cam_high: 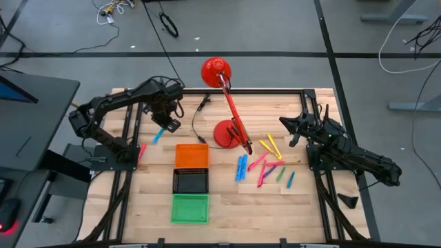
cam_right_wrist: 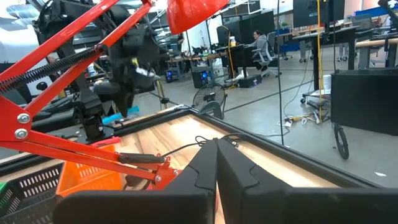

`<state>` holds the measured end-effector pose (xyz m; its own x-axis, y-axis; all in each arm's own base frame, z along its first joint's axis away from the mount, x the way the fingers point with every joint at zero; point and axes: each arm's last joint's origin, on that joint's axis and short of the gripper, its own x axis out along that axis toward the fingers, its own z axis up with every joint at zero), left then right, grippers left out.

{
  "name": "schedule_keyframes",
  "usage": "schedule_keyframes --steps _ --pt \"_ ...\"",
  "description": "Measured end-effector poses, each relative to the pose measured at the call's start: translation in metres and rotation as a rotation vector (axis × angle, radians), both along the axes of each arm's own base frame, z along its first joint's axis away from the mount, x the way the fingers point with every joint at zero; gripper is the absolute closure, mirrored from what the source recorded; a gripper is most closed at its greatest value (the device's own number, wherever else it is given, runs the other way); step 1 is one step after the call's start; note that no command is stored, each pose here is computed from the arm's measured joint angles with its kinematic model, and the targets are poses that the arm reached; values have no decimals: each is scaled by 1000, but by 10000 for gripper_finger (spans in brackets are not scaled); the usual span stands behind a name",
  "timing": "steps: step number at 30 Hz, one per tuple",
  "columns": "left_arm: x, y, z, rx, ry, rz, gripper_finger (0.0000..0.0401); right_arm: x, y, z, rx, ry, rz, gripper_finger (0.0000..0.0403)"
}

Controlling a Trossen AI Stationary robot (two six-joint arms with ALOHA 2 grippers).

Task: Pick & Place Markers
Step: Put the left blue highlighter into the green bin

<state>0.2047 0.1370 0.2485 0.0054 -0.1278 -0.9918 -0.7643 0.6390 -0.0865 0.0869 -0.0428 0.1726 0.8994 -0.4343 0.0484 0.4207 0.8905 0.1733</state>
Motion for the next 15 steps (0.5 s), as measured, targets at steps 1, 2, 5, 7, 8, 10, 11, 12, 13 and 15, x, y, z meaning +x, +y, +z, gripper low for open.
schedule_keyframes --steps 1,2,5,7,8,10,11,12,13,15 --pt "2 -2 6 3 -5 -15 334 0 0 0 0 0 0 392" --pt "4 -4 12 6 -10 -34 334 0 0 0 0 0 0 392" --pt "10 -11 29 8 -17 -94 334 0 0 0 0 0 0 392" --pt "13 -17 39 8 -18 -134 334 0 0 0 0 0 0 392" --pt "15 -21 43 9 -21 -157 334 0 0 0 0 0 -1 392" --pt "18 -29 50 10 -25 -208 334 0 0 0 0 0 0 392" --pt "19 -33 53 8 -23 -231 334 0 0 0 0 0 -1 392" --pt "20 -37 56 8 -21 -253 334 0 0 0 0 0 0 392" --pt "22 -41 59 9 -25 -280 334 0 0 0 0 0 -1 392" --pt "25 -51 63 5 -22 -332 334 0 0 0 0 0 0 392"
